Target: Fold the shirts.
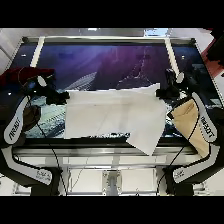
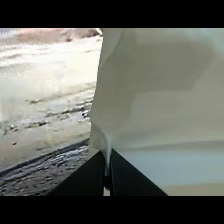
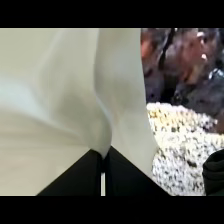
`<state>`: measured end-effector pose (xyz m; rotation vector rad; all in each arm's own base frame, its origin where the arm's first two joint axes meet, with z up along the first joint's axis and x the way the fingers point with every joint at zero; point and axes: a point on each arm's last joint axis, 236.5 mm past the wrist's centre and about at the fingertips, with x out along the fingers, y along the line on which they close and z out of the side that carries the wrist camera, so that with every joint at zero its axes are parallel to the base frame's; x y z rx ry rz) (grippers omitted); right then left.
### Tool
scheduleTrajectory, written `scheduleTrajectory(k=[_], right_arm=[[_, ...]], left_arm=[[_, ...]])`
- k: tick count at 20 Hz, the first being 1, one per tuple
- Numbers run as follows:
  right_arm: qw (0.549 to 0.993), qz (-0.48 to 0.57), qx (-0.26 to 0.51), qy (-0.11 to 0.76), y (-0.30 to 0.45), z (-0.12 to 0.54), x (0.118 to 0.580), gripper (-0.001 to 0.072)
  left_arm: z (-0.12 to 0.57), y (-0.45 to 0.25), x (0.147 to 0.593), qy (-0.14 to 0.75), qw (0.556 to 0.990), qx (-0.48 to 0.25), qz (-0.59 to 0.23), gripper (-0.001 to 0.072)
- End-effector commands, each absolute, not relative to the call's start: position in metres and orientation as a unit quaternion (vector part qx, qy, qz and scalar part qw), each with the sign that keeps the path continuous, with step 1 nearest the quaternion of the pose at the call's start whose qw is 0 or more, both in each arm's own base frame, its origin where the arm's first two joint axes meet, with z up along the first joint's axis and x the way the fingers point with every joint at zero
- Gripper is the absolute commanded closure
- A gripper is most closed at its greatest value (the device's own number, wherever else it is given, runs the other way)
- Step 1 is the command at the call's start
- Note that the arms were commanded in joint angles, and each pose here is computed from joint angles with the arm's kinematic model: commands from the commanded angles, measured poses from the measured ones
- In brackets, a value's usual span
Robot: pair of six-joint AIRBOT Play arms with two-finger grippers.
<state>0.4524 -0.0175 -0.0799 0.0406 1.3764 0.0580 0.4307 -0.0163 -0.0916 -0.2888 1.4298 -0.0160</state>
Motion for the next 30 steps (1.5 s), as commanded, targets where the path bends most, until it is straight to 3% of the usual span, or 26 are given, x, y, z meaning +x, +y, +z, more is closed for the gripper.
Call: scheduleTrajectory(k=[1,2,3,7,9,13,15,18,22,27,30], right_arm=[[0.763,0.033,0.036,0.644,-0.01,-0.092,0.443,0.0482],[0.766,0.035,0.041,0.641,-0.007,-0.09,0.445,0.0327],[0.767,0.036,0.042,0.64,-0.007,-0.086,0.446,0.0317],[0.78,0.028,0.007,0.625,-0.019,-0.027,0.442,0.0316],[0.79,0.029,-0.01,0.613,-0.022,0.011,0.427,0.0316],[0.752,0.046,-0.012,0.658,-0.013,0.012,0.347,0.0317],[0.722,0.058,0.019,0.689,0.003,-0.016,0.291,0.0316],[0.688,0.08,0.108,0.713,0.044,-0.046,0.22,0.0317],[0.645,0.059,0.197,0.736,0.072,-0.074,0.16,0.0317],[0.633,0.059,0.274,0.722,0.098,-0.092,0.155,0.0317],[0.64,0.055,0.275,0.715,0.096,-0.094,0.16,0.0317]], left_arm=[[-0.089,-0.031,0.426,0.66,0.736,-0.15,-0.031,0.0501],[-0.088,-0.036,0.425,0.661,0.733,-0.153,-0.043,0.0311],[-0.084,-0.037,0.425,0.663,0.731,-0.154,-0.047,0.0255],[-0.02,-0.031,0.44,0.625,0.765,-0.144,-0.062,0.0255],[0.028,-0.025,0.433,0.591,0.796,-0.102,-0.08,0.0255],[0.039,-0.005,0.363,0.598,0.798,-0.048,-0.052,0.0255],[0.01,-0.014,0.31,0.626,0.775,-0.065,-0.056,0.0255],[-0.013,-0.023,0.267,0.635,0.766,-0.079,-0.059,0.0255],[-0.005,-0.041,0.263,0.616,0.776,-0.108,-0.083,0.0255],[-0.001,-0.05,0.268,0.607,0.779,-0.124,-0.096,0.0255],[-0.001,-0.051,0.266,0.61,0.777,-0.124,-0.097,0.0255]])
